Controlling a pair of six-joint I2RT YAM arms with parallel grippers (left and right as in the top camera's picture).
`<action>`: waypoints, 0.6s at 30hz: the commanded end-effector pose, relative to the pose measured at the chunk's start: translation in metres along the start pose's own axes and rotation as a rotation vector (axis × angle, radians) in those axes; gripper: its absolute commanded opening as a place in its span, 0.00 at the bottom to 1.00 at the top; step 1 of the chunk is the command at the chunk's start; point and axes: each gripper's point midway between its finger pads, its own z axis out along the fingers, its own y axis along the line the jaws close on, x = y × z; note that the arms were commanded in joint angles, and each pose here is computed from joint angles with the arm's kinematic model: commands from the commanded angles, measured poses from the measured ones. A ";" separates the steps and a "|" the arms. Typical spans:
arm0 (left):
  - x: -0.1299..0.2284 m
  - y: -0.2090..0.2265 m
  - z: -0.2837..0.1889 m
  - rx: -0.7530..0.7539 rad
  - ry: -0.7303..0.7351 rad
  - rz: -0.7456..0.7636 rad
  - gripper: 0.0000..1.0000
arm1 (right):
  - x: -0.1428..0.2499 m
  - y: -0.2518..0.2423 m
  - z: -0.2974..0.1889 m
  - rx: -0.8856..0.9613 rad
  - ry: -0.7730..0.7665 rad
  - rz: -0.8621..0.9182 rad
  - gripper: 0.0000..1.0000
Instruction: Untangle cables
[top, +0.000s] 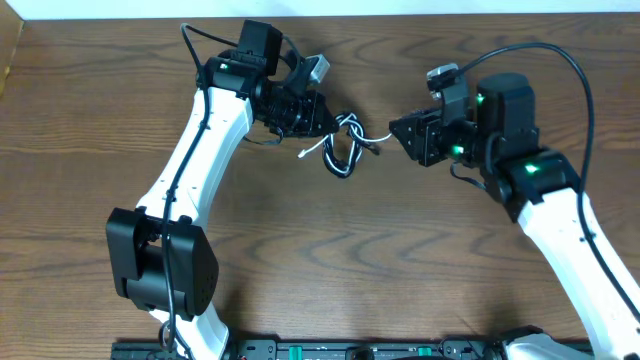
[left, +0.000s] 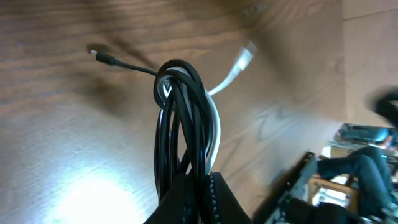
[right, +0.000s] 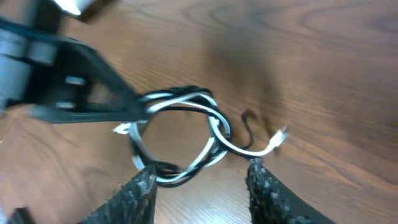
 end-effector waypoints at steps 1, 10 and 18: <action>0.006 -0.011 0.002 0.072 0.031 -0.022 0.08 | 0.010 -0.012 0.018 0.026 0.054 -0.042 0.47; 0.019 -0.027 0.008 0.137 0.079 -0.022 0.07 | 0.022 -0.002 0.039 -0.098 0.108 -0.034 0.41; 0.017 -0.066 0.003 0.350 0.084 -0.001 0.07 | 0.023 -0.003 0.041 -0.097 0.113 -0.033 0.35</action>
